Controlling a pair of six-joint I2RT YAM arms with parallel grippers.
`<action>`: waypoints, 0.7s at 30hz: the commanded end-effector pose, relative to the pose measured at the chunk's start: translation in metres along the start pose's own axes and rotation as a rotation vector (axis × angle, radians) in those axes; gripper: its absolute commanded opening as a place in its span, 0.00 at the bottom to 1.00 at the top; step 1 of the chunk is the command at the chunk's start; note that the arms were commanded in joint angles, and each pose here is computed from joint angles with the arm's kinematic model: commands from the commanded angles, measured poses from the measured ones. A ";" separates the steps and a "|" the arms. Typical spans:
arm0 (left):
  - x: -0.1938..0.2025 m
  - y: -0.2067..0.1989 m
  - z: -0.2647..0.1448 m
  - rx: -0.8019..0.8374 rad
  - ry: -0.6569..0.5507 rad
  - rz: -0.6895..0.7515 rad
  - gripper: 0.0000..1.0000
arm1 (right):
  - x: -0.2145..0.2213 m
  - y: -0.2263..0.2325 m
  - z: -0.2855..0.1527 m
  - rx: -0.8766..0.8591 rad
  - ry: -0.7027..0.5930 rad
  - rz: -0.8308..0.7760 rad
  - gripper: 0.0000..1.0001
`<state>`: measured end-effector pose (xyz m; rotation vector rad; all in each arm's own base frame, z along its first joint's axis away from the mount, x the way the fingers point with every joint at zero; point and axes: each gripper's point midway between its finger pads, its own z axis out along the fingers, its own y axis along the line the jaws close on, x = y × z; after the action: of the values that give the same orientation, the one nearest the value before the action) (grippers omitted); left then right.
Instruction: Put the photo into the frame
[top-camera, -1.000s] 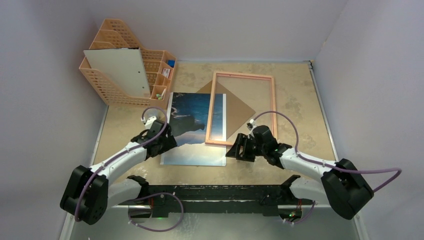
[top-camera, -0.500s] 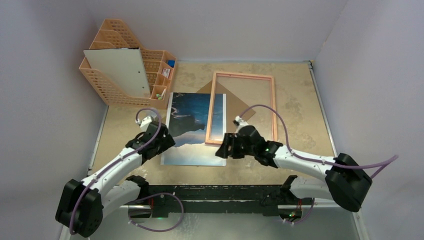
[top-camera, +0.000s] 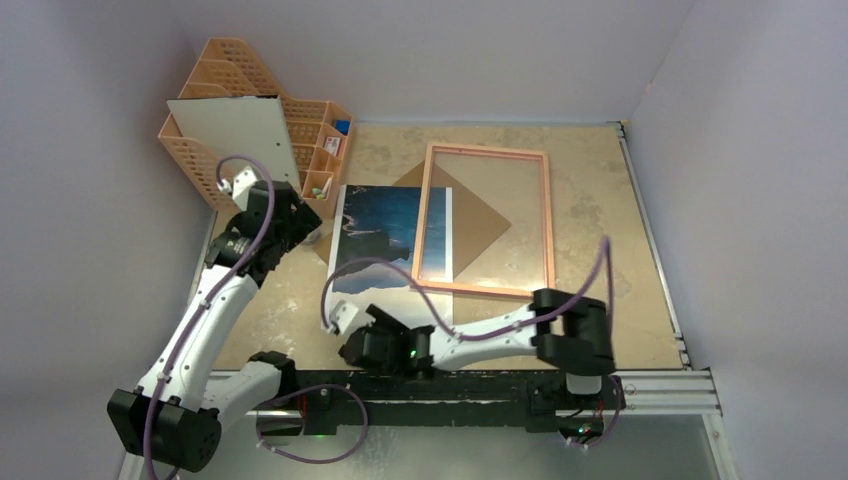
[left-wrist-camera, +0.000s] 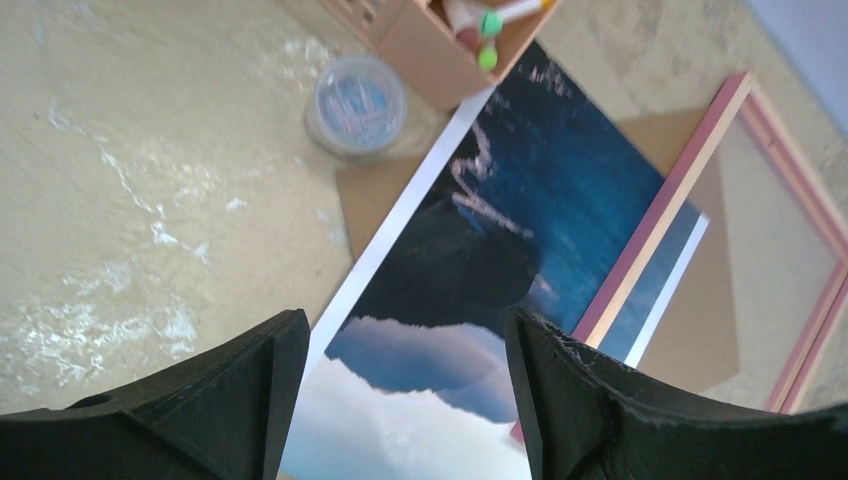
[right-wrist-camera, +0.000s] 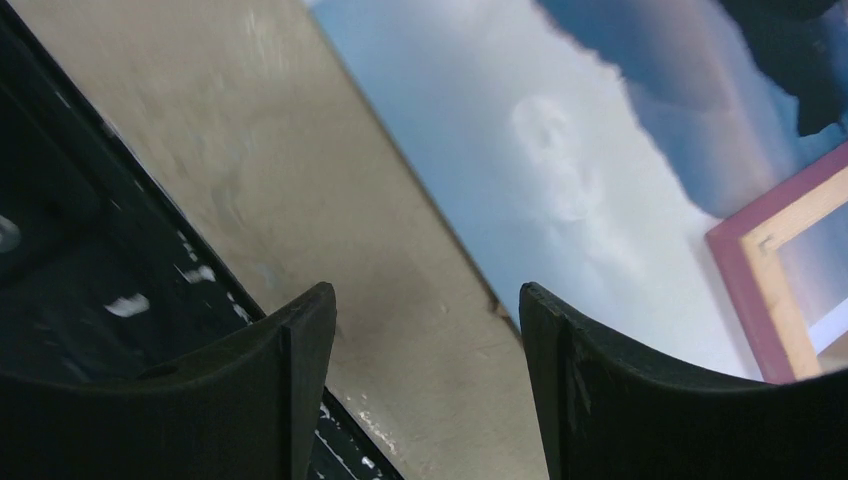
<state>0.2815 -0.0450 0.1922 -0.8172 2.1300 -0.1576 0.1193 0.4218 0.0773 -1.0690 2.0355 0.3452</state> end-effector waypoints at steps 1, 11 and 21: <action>-0.035 -0.013 -0.012 0.033 -0.028 0.036 0.75 | 0.031 -0.013 0.008 0.209 0.087 -0.302 0.70; -0.058 -0.043 -0.013 0.108 -0.038 0.042 0.75 | 0.023 -0.003 0.025 0.219 0.043 -0.434 0.70; -0.067 -0.056 -0.011 0.156 -0.022 0.032 0.75 | 0.019 -0.003 0.038 0.203 0.003 -0.666 0.68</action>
<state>0.3204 -0.0485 0.2376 -0.7260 2.1430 -0.2342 0.1281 0.4257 0.0376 -1.4585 1.6680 -0.1517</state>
